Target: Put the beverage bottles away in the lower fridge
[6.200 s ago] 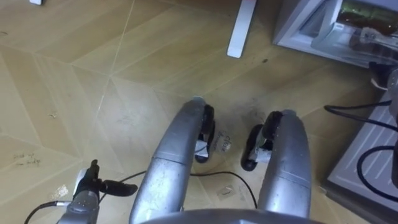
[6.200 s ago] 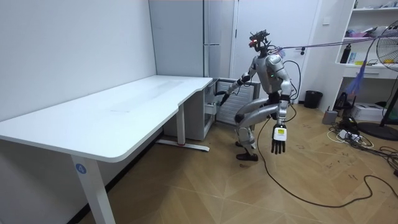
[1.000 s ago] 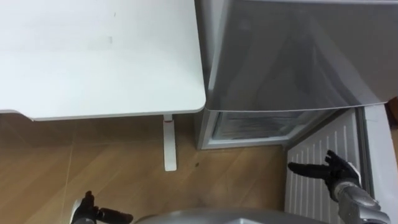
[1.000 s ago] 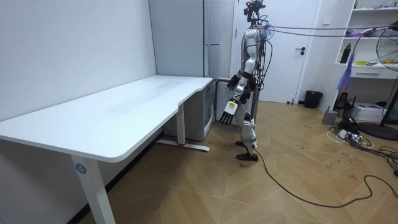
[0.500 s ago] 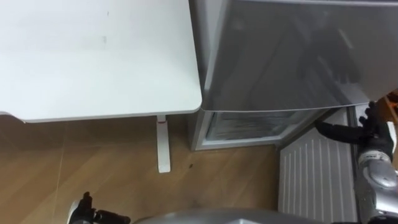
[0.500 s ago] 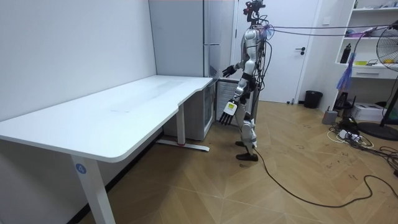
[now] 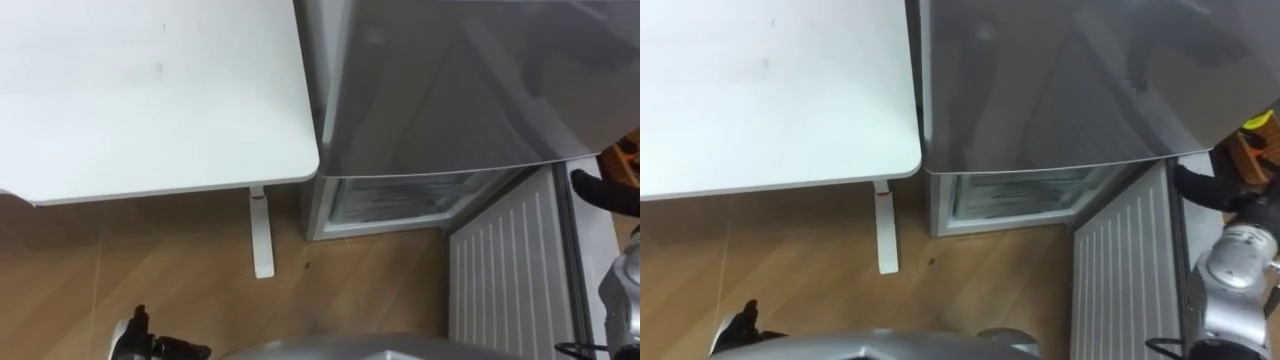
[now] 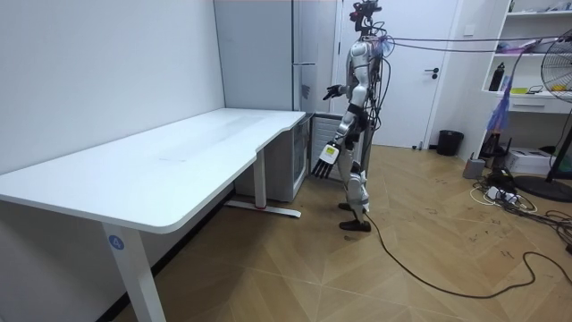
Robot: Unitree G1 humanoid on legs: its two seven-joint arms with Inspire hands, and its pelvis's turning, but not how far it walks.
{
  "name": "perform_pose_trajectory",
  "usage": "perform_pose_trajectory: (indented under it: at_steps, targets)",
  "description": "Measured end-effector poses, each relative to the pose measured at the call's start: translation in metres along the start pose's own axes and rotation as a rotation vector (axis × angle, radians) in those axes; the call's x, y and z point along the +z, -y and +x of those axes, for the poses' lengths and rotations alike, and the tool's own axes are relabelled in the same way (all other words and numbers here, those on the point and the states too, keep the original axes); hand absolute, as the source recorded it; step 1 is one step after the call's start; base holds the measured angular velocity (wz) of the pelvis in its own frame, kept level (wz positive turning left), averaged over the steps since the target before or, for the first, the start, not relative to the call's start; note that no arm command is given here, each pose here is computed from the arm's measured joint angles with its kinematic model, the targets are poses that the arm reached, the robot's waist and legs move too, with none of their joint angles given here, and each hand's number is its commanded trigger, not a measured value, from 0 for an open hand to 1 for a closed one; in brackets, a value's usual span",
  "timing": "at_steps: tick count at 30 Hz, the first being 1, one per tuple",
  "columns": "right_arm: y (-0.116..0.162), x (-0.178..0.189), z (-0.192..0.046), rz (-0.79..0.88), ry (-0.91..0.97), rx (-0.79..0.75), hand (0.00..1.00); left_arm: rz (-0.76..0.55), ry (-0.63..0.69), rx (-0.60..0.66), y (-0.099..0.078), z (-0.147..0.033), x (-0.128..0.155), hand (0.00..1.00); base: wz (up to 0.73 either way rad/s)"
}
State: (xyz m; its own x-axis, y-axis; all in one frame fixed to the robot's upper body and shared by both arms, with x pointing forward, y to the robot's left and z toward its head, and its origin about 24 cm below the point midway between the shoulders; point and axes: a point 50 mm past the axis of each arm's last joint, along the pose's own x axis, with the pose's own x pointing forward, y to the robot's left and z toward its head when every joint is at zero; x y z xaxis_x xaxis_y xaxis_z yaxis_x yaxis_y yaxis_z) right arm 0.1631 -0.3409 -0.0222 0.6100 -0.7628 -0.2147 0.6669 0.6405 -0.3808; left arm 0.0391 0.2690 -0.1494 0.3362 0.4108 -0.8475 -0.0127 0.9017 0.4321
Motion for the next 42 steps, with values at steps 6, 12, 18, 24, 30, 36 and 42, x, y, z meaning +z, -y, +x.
perform_pose_trajectory:
  at_steps: [6,12,18,24,30,36,42]
  targets:
    - [0.019,-0.01,0.0,0.039,-0.055,-0.138,0.0,-0.006,-0.011,0.008,-0.002,-0.001,-0.004,0.0,0.0]
    - [0.025,-0.048,-0.007,0.173,-0.276,-0.186,0.0,-0.004,-0.037,0.01,-0.003,-0.002,-0.008,0.0,0.0]
    - [0.029,-0.083,-0.019,0.22,-0.456,-0.17,0.0,-0.01,-0.052,-0.001,0.001,-0.003,-0.011,0.0,0.0]
    - [0.03,-0.091,-0.022,0.322,-0.499,-0.18,0.0,-0.019,-0.051,0.004,-0.001,-0.002,-0.01,0.0,-0.08]
    - [0.033,-0.102,-0.031,0.344,-0.533,-0.143,0.0,-0.002,-0.055,0.007,-0.001,-0.002,-0.011,0.0,0.0]
    - [0.024,-0.108,-0.039,0.386,-0.562,-0.128,0.0,0.012,-0.047,0.004,0.001,-0.002,-0.008,0.0,-0.01]
    - [0.013,-0.108,-0.041,0.501,-0.591,-0.106,0.0,0.032,-0.051,-0.007,0.002,0.0,-0.006,0.0,-0.08]
